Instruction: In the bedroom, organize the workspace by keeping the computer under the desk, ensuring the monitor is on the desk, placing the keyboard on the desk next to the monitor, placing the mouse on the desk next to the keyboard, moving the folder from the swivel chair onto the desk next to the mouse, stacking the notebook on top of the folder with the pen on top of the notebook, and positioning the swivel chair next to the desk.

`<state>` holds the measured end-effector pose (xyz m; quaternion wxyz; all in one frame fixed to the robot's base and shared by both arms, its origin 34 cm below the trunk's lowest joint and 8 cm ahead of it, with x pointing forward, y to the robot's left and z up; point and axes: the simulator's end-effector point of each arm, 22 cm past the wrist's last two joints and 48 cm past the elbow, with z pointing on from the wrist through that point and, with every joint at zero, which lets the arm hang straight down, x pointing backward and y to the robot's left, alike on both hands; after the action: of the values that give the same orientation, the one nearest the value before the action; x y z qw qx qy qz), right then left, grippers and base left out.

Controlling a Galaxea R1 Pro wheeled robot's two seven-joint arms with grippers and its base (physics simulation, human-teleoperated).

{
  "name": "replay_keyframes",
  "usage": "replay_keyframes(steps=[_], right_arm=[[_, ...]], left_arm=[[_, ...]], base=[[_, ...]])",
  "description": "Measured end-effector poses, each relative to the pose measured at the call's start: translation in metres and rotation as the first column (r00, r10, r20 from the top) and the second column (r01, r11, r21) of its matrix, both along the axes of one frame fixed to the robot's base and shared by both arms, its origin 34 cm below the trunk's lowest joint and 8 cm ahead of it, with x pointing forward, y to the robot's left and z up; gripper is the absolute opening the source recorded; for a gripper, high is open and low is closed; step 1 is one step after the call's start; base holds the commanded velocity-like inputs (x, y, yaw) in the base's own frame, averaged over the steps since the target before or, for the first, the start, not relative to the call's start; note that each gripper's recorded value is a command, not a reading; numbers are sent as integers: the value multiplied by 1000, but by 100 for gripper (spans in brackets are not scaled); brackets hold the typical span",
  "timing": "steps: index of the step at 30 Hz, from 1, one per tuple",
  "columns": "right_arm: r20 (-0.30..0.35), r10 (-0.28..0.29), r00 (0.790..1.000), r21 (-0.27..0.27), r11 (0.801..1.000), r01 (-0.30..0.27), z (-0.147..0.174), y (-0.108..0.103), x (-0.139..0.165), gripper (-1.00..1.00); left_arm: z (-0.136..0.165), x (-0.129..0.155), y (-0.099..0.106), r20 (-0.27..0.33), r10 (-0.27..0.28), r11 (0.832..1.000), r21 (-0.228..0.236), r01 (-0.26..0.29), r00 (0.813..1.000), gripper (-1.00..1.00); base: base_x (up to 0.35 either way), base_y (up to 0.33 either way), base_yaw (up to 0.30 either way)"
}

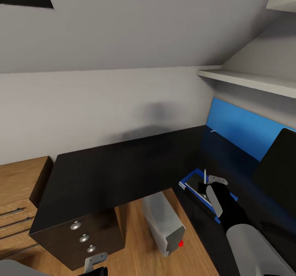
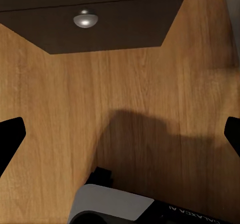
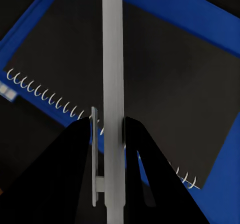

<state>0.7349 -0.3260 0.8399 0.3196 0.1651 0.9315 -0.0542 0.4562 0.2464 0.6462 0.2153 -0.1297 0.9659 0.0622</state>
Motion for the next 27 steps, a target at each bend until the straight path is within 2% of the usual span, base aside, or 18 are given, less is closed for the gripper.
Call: replay_keyframes(steps=[2,3,27], right_arm=[[0,0,1000,0,1000,0,0,0,0,-100],[0,0,1000,0,1000,0,0,0,0,100],[7,1,1000,2,1000,-1,3,1,2,100]], left_arm=[[0,0,0,0,0,1000,0,0,1000,100],[0,0,0,0,0,1000,0,0,1000,100],[0,0,1,0,1,1000,1,-1,1000,100]], base=[[0,0,0],[0,0,0],[0,0,0]])
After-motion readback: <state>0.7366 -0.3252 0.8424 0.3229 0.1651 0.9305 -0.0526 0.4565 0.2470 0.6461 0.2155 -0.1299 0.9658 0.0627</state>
